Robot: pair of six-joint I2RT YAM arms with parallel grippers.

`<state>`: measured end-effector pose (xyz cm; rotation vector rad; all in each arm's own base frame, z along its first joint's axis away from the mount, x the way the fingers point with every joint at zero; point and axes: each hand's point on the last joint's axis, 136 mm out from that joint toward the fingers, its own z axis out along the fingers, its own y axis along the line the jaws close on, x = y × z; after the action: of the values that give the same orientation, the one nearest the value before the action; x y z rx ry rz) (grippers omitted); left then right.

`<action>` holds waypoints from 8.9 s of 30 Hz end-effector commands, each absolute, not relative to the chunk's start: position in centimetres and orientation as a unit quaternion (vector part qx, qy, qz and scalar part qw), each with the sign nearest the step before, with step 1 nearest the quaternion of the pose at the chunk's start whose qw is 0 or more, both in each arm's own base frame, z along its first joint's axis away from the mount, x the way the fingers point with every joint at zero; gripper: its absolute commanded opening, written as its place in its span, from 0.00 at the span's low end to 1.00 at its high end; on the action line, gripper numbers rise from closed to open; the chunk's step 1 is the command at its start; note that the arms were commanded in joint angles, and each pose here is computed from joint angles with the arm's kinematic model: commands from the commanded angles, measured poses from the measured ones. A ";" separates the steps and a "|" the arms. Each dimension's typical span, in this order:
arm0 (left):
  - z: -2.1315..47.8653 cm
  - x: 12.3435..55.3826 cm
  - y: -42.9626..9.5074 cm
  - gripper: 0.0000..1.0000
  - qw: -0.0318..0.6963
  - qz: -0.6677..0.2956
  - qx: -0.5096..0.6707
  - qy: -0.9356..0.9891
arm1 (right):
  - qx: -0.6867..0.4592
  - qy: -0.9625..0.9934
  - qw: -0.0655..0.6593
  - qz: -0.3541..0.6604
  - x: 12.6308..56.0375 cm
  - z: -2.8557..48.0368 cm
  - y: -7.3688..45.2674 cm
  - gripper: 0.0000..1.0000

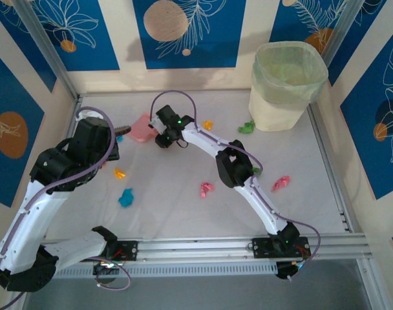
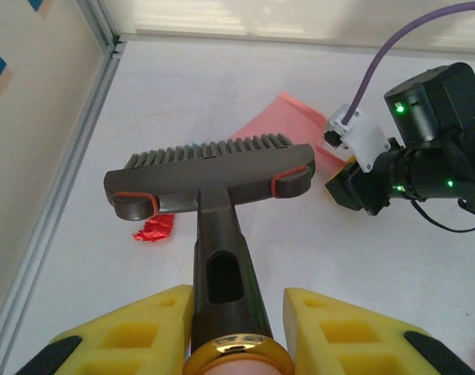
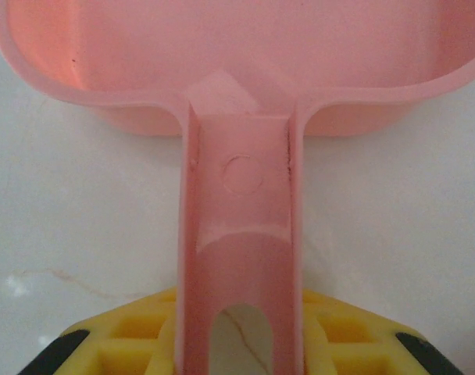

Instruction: Sweep away the paper scraps from the table

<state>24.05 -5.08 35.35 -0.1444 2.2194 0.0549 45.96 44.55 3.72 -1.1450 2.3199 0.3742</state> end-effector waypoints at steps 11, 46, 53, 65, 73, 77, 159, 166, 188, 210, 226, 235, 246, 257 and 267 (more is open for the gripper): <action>42.1 26.5 -9.9 0.00 0.527 -0.155 -0.074 0.833 | -0.384 0.874 0.265 0.137 38.9 19.7 36.7 0.00; 34.5 35.9 -40.0 0.00 0.383 -0.342 0.220 0.829 | 0.022 0.993 0.067 0.093 15.3 22.0 8.9 0.00; 31.0 37.0 -43.7 0.00 0.378 -0.297 0.266 0.836 | 0.069 0.991 0.059 0.096 14.5 21.4 7.9 0.00; 28.2 39.0 -46.7 0.00 0.426 -0.248 0.313 0.812 | 0.095 0.988 0.036 0.117 13.7 20.2 7.9 0.00; 27.2 40.7 -48.5 0.00 0.454 -0.241 0.320 0.796 | 0.092 0.989 0.024 0.114 13.5 18.9 7.9 0.00; 25.5 41.0 -49.0 0.00 0.439 -0.234 0.326 0.804 | 0.096 0.988 0.014 0.120 13.3 18.4 8.1 0.00; 29.2 39.7 -28.3 0.00 0.306 -0.277 0.056 0.909 | -0.183 0.970 0.157 0.019 29.8 3.9 17.9 0.00; 26.1 41.9 -30.2 0.00 0.274 -0.269 0.059 0.921 | -0.182 0.971 0.154 0.016 29.9 3.8 17.9 0.00; 25.5 34.4 -31.7 0.00 0.159 -0.348 0.067 0.921 | -0.184 0.959 0.213 0.016 31.2 5.6 18.1 0.00; 35.5 37.4 -27.8 0.00 0.327 -0.341 0.016 0.881 | -0.194 0.934 0.299 0.024 31.7 10.1 19.0 0.00; 44.1 37.7 -16.7 0.00 0.549 -0.181 -0.052 0.814 | -0.125 0.925 0.357 0.029 33.9 22.8 18.2 0.00; 41.4 37.6 -18.2 0.00 0.510 -0.216 -0.050 0.831 | -0.072 0.910 0.403 0.062 38.0 32.5 15.5 0.00; 40.7 37.2 -18.9 0.00 0.496 -0.233 -0.044 0.835 | 0.045 0.895 0.408 0.173 42.4 37.5 10.5 0.00; 40.9 36.7 -18.7 0.00 0.494 -0.233 -0.039 0.837 | 0.163 0.849 0.348 0.362 46.0 38.6 7.6 0.00; 41.5 36.3 -18.0 0.00 0.506 -0.222 -0.036 0.833 | 0.280 0.769 0.267 0.509 47.9 40.4 3.7 0.00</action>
<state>36.82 -18.88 39.10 -0.0808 2.0837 -0.5208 48.29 3.61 37.16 0.7029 2.1604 1.1430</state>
